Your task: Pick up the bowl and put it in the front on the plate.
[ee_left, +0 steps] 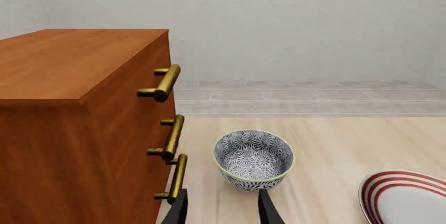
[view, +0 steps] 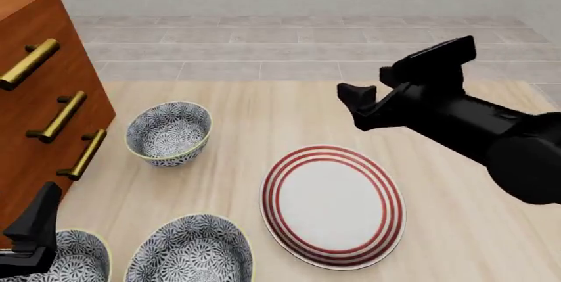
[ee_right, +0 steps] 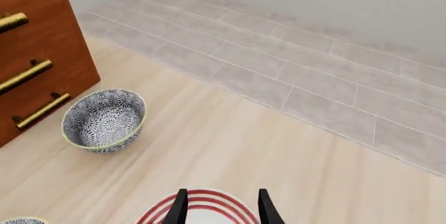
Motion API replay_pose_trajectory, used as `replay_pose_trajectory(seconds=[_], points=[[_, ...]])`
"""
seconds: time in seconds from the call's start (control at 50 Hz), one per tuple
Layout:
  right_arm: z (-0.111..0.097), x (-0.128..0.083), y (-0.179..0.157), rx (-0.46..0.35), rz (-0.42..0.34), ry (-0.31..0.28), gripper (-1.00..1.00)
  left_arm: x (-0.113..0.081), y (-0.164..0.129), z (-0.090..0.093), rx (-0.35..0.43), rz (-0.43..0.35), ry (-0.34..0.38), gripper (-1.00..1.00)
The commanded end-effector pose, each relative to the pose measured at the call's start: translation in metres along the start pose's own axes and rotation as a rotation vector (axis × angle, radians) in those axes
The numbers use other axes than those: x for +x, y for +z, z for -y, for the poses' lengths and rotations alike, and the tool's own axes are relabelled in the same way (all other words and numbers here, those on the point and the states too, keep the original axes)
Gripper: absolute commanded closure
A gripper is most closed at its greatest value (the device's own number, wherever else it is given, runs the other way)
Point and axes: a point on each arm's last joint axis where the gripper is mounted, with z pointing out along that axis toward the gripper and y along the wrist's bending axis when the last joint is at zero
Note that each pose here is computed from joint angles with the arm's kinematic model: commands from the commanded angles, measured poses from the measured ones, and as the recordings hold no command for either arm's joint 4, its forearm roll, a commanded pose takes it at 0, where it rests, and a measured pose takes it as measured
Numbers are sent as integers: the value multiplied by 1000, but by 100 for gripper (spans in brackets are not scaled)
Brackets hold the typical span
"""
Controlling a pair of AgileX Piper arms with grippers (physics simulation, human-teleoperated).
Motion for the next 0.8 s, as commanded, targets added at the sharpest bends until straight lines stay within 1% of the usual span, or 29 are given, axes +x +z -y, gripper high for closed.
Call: replay_pose_trajectory(seconds=[0.02,0.04,0.14,0.16,0.18,0.22,0.28,0.36,0.38,0.4,0.46,0.56,0.58,0.66,0.68,0.76,0.8], points=[[-17,-5,29,-61,-64,-25,-100,0,0,0,0,0,0,-100],[-21,-4,31,-75,-71,-20,-100,0,0,0,0,0,0,-100],[-25,-1,42,-85,-97,-8,-100,0,0,0,0,0,0,-100],[-27,-1,45,-90,-101,-6,-100,0,0,0,0,0,0,-100],[-28,-2,47,-91,-104,7,-100,0,0,0,0,0,0,-100],[-30,-4,51,-95,-108,5,-100,0,0,0,0,0,0,-100],[-34,-7,57,-105,-112,20,-100,0,0,0,0,0,0,-100],[-37,-10,65,-111,-120,23,-100,0,0,0,0,0,0,-100],[-39,-11,68,-119,-124,12,-100,0,0,0,0,0,0,-100],[-40,-12,70,-119,-126,21,-100,0,0,0,0,0,0,-100],[-43,-14,73,-127,-130,21,-100,0,0,0,0,0,0,-100],[-51,-13,83,-146,-149,1,-100,0,0,0,0,0,0,-100],[-53,-13,86,-152,-154,-14,-100,0,0,0,0,0,0,-100],[-56,-15,90,-158,-155,-8,-100,0,0,0,0,0,0,-100],[-60,-15,93,-167,-160,-17,-100,0,0,0,0,0,0,-100],[-65,-15,97,-178,-166,-20,-100,0,0,0,0,0,0,-100],[-72,-16,101,-194,-168,-25,-100,0,0,0,0,0,0,-100]])
